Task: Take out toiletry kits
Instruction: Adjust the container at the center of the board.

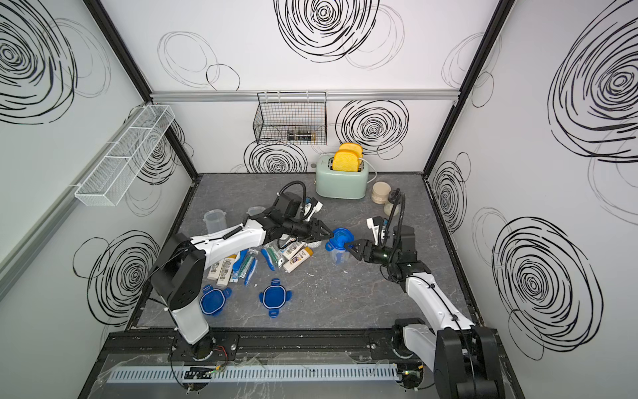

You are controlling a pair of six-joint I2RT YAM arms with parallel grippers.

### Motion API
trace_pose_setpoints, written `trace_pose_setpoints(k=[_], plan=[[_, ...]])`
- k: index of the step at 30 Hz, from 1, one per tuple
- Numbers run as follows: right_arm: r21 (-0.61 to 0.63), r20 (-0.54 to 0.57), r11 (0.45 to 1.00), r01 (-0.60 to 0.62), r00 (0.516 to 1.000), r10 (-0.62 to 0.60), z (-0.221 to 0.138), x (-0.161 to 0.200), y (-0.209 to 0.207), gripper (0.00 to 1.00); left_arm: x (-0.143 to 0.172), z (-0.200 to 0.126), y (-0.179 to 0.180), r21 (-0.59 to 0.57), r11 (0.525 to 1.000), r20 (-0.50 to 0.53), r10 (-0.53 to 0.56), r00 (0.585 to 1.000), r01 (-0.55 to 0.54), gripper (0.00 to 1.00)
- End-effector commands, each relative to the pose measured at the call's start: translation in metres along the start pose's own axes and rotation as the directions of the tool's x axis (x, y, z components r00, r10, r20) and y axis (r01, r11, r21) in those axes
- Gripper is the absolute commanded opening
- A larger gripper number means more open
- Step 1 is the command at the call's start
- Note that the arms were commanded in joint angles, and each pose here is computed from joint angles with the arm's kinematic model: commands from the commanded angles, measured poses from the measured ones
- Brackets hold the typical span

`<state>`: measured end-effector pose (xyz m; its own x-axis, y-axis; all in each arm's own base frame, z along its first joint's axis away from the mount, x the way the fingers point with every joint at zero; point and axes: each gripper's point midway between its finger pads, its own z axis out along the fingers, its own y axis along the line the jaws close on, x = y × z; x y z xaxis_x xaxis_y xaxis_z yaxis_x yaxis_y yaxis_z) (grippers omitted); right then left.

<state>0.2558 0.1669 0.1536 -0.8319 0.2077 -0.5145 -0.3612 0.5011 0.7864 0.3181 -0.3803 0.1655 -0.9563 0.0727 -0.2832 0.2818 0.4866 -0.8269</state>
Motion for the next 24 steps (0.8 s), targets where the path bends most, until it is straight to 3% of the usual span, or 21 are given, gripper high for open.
trace_pose_setpoints(k=[1, 12, 15, 20, 24], plan=[[-0.052, -0.041, 0.999, 0.011, 0.999, -0.013, 0.001, 0.015, 0.013, 0.62, -0.009, 0.004, -0.009, 0.013, 0.999, 0.011, 0.043, 0.999, -0.044, 0.37], [-0.14, -0.052, 0.987, 0.072, 0.995, -0.08, 0.008, 0.029, 0.041, 0.62, -0.014, 0.007, -0.006, -0.008, 0.999, 0.018, 0.051, 0.999, -0.051, 0.4], [-0.12, -0.064, 0.991, 0.064, 0.995, -0.072, 0.011, 0.031, 0.037, 0.62, -0.016, 0.004, -0.008, -0.024, 0.998, 0.026, 0.061, 0.998, -0.061, 0.4], [-0.032, -0.087, 0.996, 0.078, 0.993, -0.08, 0.008, 0.037, 0.022, 0.64, -0.027, -0.012, -0.006, -0.147, 0.984, 0.074, 0.111, 0.991, -0.1, 0.39], [0.013, -0.074, 0.995, 0.1, 0.992, -0.099, 0.003, 0.042, 0.013, 0.65, -0.027, -0.022, -0.028, -0.088, 0.988, 0.113, 0.135, 0.984, -0.125, 0.36]])
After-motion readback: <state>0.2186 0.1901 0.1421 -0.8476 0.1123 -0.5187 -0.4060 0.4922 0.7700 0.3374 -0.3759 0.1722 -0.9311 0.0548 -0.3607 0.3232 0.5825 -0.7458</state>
